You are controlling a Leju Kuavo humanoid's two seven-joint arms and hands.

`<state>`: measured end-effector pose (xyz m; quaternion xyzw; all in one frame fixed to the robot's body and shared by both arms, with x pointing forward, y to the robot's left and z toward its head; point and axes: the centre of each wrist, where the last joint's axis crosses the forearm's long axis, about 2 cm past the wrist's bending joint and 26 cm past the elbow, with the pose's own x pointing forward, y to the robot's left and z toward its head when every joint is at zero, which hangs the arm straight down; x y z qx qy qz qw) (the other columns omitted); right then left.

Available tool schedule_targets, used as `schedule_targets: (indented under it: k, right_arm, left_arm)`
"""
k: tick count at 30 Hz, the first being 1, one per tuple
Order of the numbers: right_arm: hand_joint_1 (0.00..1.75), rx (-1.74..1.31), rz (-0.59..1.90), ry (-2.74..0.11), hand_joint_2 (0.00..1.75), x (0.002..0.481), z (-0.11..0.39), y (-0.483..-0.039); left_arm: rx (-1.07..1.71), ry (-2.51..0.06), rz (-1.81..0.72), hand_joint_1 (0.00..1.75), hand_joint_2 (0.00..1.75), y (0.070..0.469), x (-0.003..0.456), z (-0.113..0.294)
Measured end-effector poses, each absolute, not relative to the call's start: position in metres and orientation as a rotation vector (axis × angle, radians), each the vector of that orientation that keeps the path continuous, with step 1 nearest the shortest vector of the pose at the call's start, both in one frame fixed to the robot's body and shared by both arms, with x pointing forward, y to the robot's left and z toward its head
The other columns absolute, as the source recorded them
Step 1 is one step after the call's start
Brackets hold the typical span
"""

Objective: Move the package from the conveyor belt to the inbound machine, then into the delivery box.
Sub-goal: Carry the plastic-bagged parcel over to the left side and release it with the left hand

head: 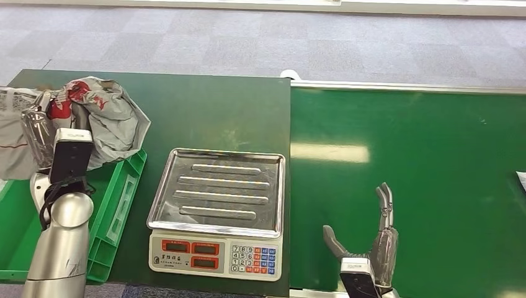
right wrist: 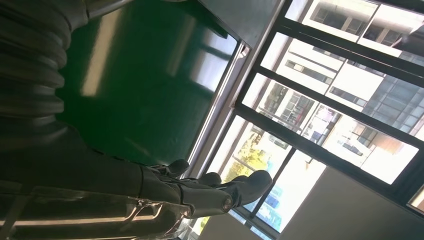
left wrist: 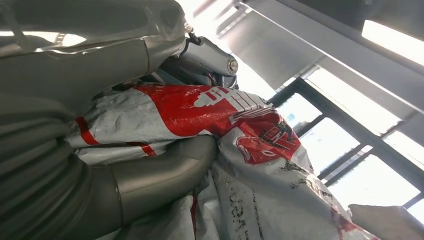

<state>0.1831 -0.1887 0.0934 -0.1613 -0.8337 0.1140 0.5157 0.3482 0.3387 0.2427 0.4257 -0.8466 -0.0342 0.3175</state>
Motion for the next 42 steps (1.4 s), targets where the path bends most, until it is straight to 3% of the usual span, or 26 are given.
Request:
schedule_targets:
  k: [12, 16, 20, 21, 25, 42]
  right_arm:
    - [0.00, -0.373, 0.276, -1.994, 1.75, 0.182, 0.093, -0.188]
    - [0.00, -0.363, 0.281, -1.993, 1.75, 0.182, 0.093, -0.188]
    - [0.00, -0.353, 0.290, -1.990, 1.75, 0.182, 0.092, -0.188]
    - [0.00, -0.350, 0.294, -1.988, 1.75, 0.182, 0.092, -0.188]
    - [0.00, -0.346, 0.304, -1.979, 1.75, 0.183, 0.090, -0.187]
    - [0.00, -0.340, 0.318, -1.967, 1.75, 0.182, 0.087, -0.185]
  left_arm:
    - [1.246, -1.998, -0.028, 1.73, 1.75, 0.397, 0.344, 0.224]
    - [1.266, -1.938, -0.007, 1.35, 1.75, 0.417, 0.343, 0.217]
    - [1.278, -1.888, 0.020, 1.30, 1.75, 0.429, 0.340, 0.212]
    - [1.280, -1.876, 0.028, 1.25, 1.75, 0.431, 0.340, 0.211]
    - [1.280, -1.842, 0.056, 0.40, 1.75, 0.441, 0.337, 0.205]
    - [1.253, -1.799, 0.071, 0.40, 1.75, 0.450, 0.335, 0.192]
